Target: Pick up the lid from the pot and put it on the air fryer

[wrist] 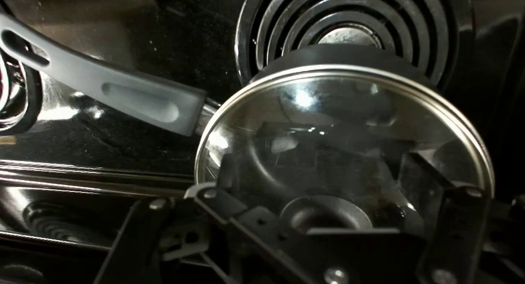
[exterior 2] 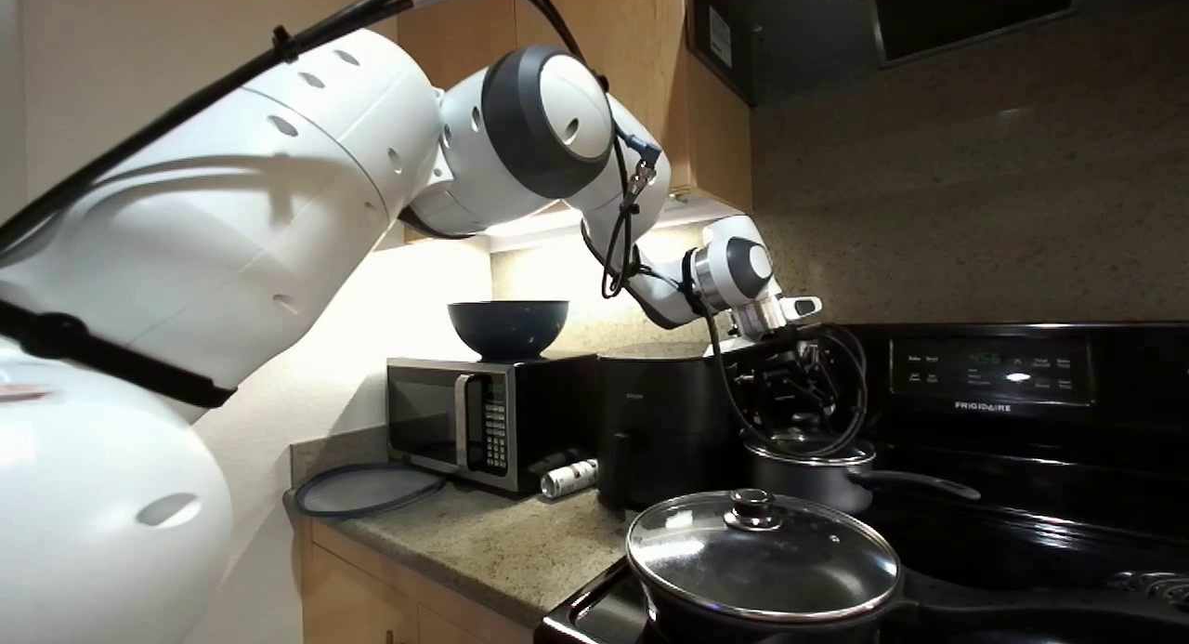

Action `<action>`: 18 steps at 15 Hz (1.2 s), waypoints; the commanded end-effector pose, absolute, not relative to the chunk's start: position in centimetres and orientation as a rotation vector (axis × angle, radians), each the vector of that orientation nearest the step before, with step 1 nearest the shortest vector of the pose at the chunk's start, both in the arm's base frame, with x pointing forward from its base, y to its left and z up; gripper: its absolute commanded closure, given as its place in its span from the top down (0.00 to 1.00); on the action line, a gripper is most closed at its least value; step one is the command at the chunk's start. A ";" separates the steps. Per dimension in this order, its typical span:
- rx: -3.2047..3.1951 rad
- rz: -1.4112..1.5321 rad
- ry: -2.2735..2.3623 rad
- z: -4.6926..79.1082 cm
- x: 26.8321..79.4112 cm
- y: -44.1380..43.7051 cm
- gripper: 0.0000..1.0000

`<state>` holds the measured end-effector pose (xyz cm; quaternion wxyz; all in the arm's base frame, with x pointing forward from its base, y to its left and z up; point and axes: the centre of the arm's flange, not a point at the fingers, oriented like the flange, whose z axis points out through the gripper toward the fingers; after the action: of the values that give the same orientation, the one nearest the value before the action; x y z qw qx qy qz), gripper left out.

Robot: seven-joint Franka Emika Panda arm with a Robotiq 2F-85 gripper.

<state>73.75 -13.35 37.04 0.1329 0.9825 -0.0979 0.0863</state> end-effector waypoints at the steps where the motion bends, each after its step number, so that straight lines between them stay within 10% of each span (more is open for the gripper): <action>1: 2.848 0.251 -0.290 37.0 73.8 -13.3 1.00; 18: 2.963 0.390 -0.553 37.0 77.7 -15.3 1.00</action>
<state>75.55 -14.78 37.06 0.0617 0.9784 -0.1616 0.1133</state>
